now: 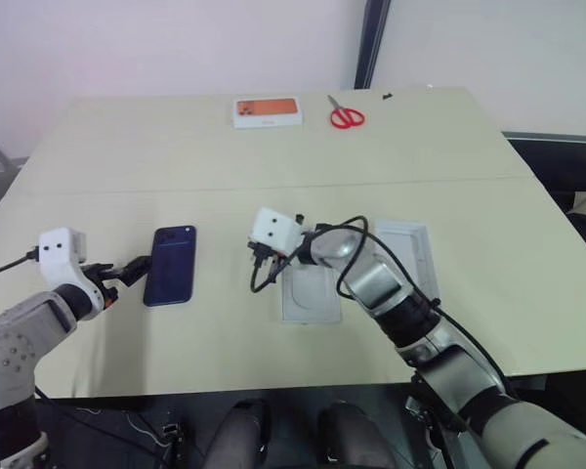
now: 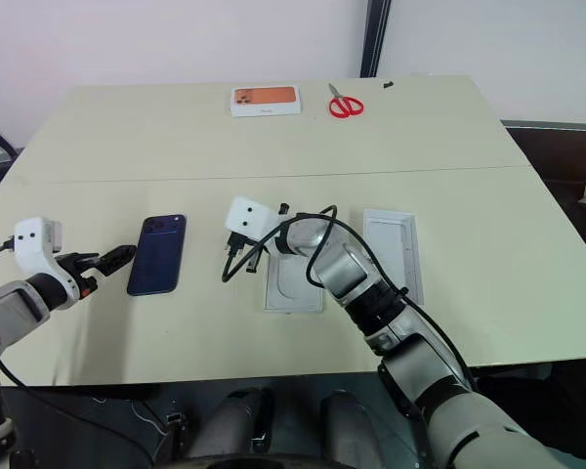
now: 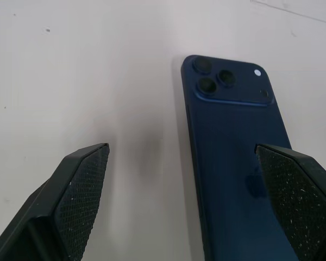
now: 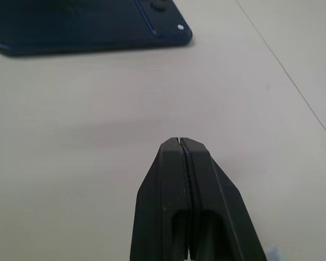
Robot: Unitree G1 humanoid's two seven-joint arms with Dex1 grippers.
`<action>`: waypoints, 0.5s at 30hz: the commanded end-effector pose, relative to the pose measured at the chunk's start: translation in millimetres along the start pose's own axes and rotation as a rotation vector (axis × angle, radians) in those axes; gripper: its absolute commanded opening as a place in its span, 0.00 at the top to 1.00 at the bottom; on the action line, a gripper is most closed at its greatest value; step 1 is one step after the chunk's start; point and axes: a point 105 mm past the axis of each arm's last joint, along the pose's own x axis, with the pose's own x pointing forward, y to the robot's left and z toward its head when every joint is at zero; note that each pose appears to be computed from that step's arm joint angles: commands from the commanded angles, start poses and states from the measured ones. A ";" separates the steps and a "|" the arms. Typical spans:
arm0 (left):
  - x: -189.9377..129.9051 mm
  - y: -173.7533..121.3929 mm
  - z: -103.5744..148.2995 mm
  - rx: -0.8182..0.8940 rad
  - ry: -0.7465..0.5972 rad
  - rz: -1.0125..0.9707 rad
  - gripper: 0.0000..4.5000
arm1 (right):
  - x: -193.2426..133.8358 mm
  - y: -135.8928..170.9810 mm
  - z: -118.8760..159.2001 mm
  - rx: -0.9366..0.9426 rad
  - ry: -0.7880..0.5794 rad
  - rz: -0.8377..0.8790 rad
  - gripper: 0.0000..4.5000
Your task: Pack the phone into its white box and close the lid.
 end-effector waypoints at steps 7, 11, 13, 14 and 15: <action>-23.9 -51.2 10.7 0.358 -0.129 -0.236 0.00 | -89.7 20.0 -3.7 -0.011 -0.085 0.235 0.69; -34.8 -89.1 -9.9 0.531 -0.131 -0.447 0.00 | -111.5 45.2 -31.4 -0.001 0.005 0.339 0.47; -36.8 -97.8 -21.2 0.582 -0.105 -0.510 0.00 | -114.3 53.7 -42.5 -0.006 0.049 0.362 0.47; -38.4 -103.0 -29.2 0.618 -0.078 -0.549 0.00 | -114.8 58.1 -46.9 -0.005 0.064 0.371 0.47; -40.9 -108.2 -37.2 0.655 -0.051 -0.591 0.00 | -114.7 62.0 -49.9 -0.003 0.074 0.377 0.47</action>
